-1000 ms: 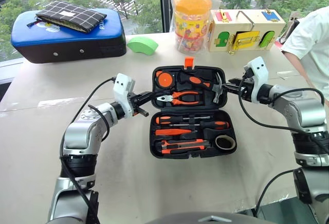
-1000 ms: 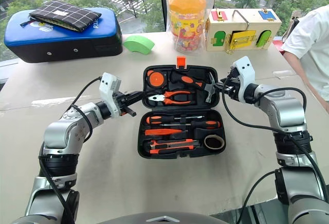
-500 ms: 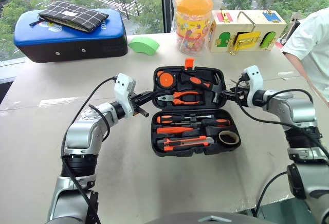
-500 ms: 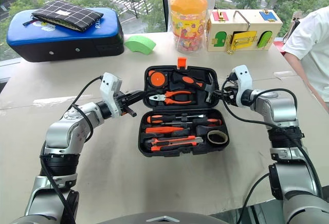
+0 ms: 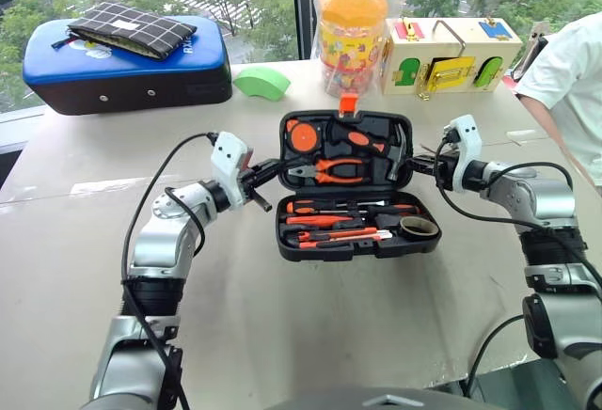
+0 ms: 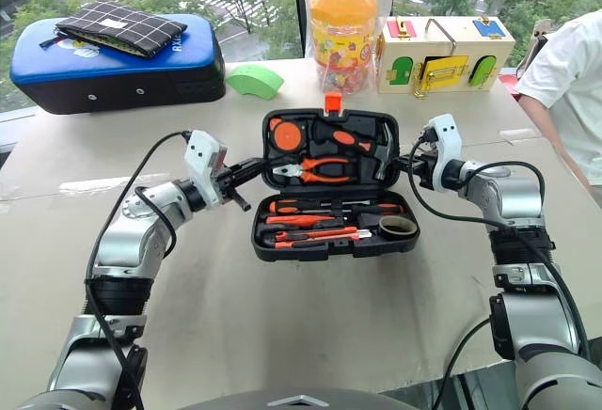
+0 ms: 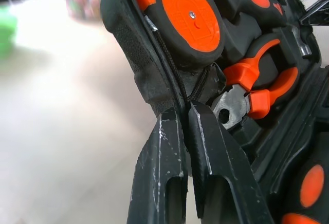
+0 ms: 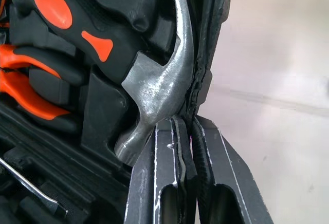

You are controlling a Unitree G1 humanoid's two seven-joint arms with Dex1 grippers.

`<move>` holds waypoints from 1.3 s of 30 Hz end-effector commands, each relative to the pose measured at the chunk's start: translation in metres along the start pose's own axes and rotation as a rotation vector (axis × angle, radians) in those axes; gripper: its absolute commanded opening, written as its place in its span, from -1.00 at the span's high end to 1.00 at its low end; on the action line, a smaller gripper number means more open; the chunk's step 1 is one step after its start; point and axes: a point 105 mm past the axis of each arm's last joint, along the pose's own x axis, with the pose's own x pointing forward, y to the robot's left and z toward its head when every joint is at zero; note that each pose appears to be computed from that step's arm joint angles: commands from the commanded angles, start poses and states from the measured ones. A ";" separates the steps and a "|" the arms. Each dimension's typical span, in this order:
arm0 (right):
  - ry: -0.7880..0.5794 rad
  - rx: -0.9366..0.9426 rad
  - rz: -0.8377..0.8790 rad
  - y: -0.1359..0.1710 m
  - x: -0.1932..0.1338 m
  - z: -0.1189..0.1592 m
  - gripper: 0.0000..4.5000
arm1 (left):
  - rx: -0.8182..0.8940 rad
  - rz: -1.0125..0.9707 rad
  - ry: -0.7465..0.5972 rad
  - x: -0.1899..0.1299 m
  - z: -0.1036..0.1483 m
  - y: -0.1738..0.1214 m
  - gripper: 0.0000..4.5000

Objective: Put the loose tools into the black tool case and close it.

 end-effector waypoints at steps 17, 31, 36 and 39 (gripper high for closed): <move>-0.080 -0.269 0.007 0.055 -0.095 -0.025 1.00 | 0.324 -0.307 0.083 -0.074 -0.005 -0.033 0.56; 0.265 -0.259 0.280 0.123 -0.163 -0.077 1.00 | -0.397 -0.629 0.291 -0.149 0.040 -0.049 0.25; 0.361 -0.262 0.320 0.136 -0.130 -0.103 1.00 | -0.348 -0.764 0.335 -0.145 0.036 -0.082 0.96; 0.371 -0.281 0.234 0.123 -0.109 -0.109 1.00 | -0.303 -0.773 0.328 -0.140 0.035 -0.088 0.96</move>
